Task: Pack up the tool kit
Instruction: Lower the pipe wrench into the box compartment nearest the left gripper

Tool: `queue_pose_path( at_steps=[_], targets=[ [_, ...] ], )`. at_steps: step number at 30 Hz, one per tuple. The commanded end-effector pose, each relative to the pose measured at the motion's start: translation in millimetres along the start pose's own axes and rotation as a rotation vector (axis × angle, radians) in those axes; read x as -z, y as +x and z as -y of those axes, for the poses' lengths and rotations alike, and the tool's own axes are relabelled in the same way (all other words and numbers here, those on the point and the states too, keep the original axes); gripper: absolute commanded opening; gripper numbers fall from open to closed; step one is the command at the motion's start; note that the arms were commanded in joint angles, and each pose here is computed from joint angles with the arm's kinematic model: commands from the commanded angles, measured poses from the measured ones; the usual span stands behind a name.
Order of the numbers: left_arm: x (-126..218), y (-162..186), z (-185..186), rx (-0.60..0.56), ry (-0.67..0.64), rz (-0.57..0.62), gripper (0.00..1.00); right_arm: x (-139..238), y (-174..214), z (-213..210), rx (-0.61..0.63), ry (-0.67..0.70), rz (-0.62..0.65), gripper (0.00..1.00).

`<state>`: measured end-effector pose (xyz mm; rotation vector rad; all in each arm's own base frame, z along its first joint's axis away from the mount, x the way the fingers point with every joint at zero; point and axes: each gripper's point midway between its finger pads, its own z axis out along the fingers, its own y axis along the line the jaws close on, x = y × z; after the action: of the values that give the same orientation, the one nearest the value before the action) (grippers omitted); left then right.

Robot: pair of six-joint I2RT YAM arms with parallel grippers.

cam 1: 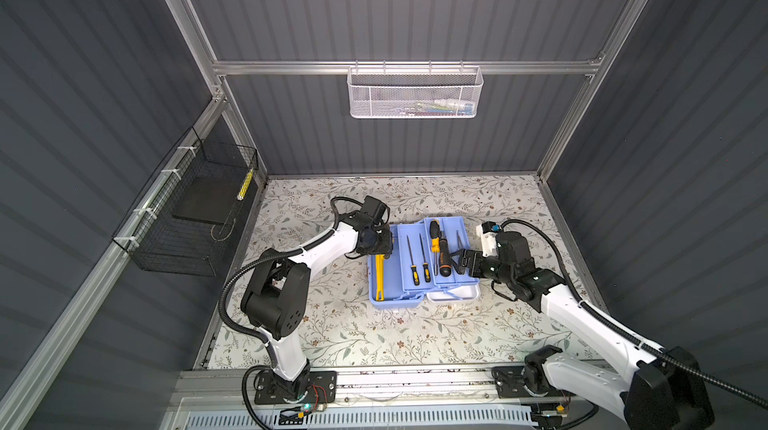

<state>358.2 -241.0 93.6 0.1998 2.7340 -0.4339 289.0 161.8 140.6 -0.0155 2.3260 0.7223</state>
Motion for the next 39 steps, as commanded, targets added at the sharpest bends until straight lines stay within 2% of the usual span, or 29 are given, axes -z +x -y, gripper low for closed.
queue_pose_path(
  at_steps=[1, 8, 23, 30, 39],
  targets=[
    [15.6, -34.0, 21.6, -0.028, 0.037, 0.102, 0.19, 0.8, 1.5, 4.4, 0.010, 0.016, 0.005, 0.97],
    [5.0, -23.8, 21.3, -0.018, 0.009, 0.051, 0.20, 1.2, 0.5, 11.7, -0.006, 0.022, 0.014, 0.97],
    [3.3, -11.6, 12.6, 0.023, -0.035, 0.020, 0.22, -1.1, -4.0, 10.2, 0.004, -0.009, 0.027, 0.98],
    [2.9, -8.9, 11.1, 0.036, -0.046, 0.012, 0.35, 1.6, -8.0, 8.8, 0.011, -0.016, 0.037, 0.99],
    [4.6, -7.7, 13.0, 0.026, -0.048, 0.007, 0.45, 1.8, -8.4, 12.6, -0.003, -0.008, 0.040, 0.99]
  ],
)
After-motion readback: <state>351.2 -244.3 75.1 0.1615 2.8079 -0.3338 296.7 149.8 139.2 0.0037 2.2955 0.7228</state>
